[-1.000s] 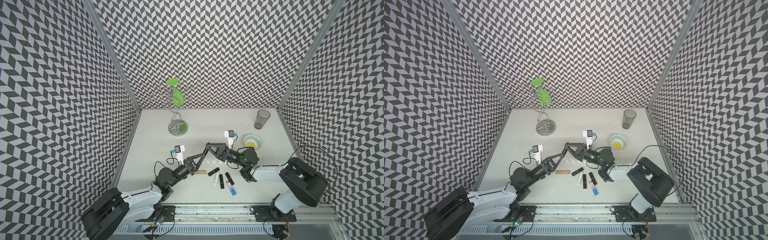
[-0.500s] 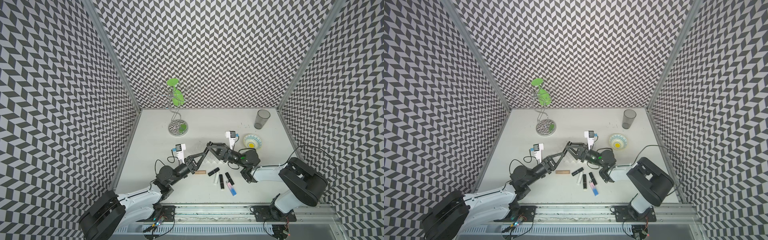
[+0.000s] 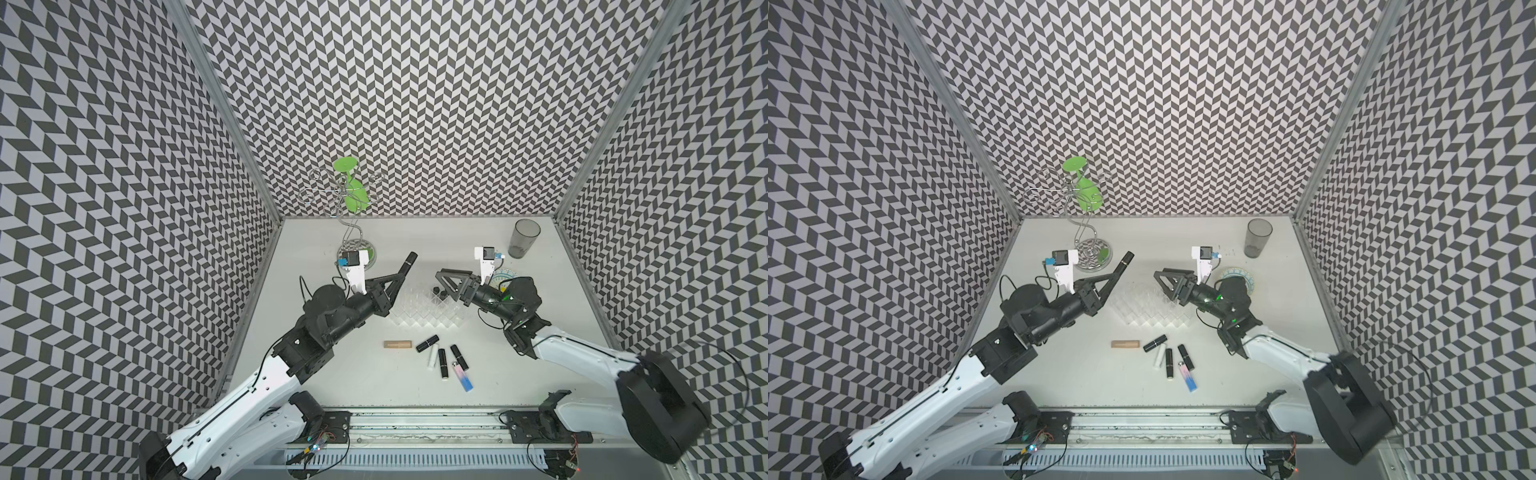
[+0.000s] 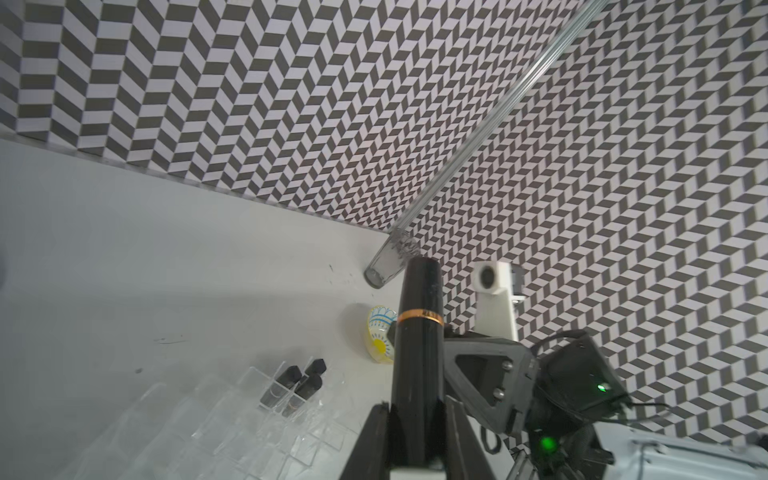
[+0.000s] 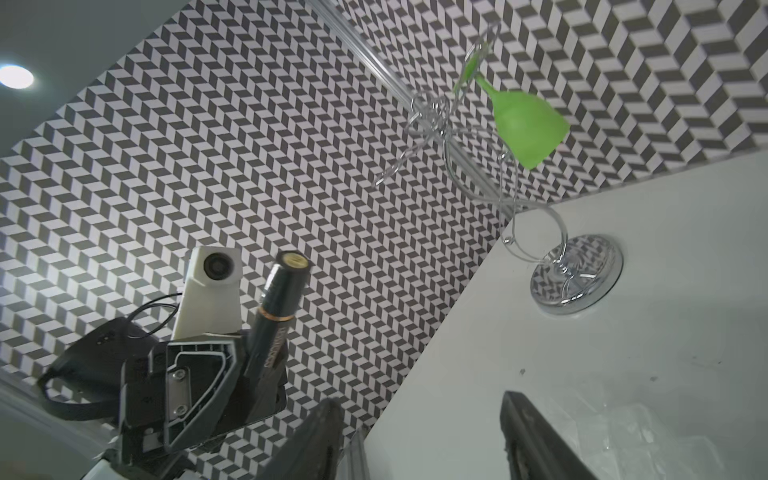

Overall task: Arrange the lipsticks in the organizer
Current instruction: Adjust the lipstick, then place the lipstick in the storage box.

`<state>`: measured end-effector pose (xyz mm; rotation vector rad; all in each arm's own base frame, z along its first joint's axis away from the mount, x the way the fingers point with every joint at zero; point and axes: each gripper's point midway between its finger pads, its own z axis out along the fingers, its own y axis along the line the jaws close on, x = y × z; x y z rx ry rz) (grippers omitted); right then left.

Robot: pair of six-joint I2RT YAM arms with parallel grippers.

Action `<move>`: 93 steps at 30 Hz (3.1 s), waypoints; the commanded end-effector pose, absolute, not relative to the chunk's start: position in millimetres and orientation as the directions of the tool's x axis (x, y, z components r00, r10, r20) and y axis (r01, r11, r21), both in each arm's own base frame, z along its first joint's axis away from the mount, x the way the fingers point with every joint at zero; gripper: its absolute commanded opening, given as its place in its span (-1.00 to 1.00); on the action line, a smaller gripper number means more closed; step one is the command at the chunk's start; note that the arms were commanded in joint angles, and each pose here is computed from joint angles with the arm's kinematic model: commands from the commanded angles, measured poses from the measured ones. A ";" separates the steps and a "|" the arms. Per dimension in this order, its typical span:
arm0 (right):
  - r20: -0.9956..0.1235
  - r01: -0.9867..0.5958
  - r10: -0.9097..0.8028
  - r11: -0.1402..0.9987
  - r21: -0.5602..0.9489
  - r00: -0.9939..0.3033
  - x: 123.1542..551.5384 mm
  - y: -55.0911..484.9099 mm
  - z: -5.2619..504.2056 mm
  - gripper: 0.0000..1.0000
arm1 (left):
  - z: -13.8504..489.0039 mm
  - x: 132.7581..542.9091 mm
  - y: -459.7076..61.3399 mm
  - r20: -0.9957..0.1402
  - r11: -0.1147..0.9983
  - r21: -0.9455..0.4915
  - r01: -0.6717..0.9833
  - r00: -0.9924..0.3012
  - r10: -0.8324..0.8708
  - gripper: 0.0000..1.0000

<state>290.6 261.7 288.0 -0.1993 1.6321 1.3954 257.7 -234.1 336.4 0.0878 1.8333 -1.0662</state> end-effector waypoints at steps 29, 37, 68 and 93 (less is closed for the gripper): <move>-0.816 -0.449 0.325 0.708 0.545 -0.479 261.5 177.7 232.8 0.34 | 177.0 301.5 -302.0 -0.184 0.880 -0.294 0.373 -0.926 0.331 -1.00; -0.821 -0.472 0.332 0.691 0.547 -0.464 254.3 175.8 238.2 0.33 | 172.2 313.3 -311.5 -0.186 0.896 -0.244 0.371 -0.925 0.333 -1.00; -0.827 -0.509 0.350 0.661 0.551 -0.439 244.5 174.4 238.0 0.34 | 112.6 326.3 -315.4 -0.096 0.925 -0.083 0.370 -0.927 0.362 -1.00; -0.820 -0.515 0.336 0.651 0.558 -0.463 245.8 179.8 227.9 0.34 | 135.2 351.2 -348.7 -0.219 0.908 -0.175 0.380 -0.914 0.341 0.05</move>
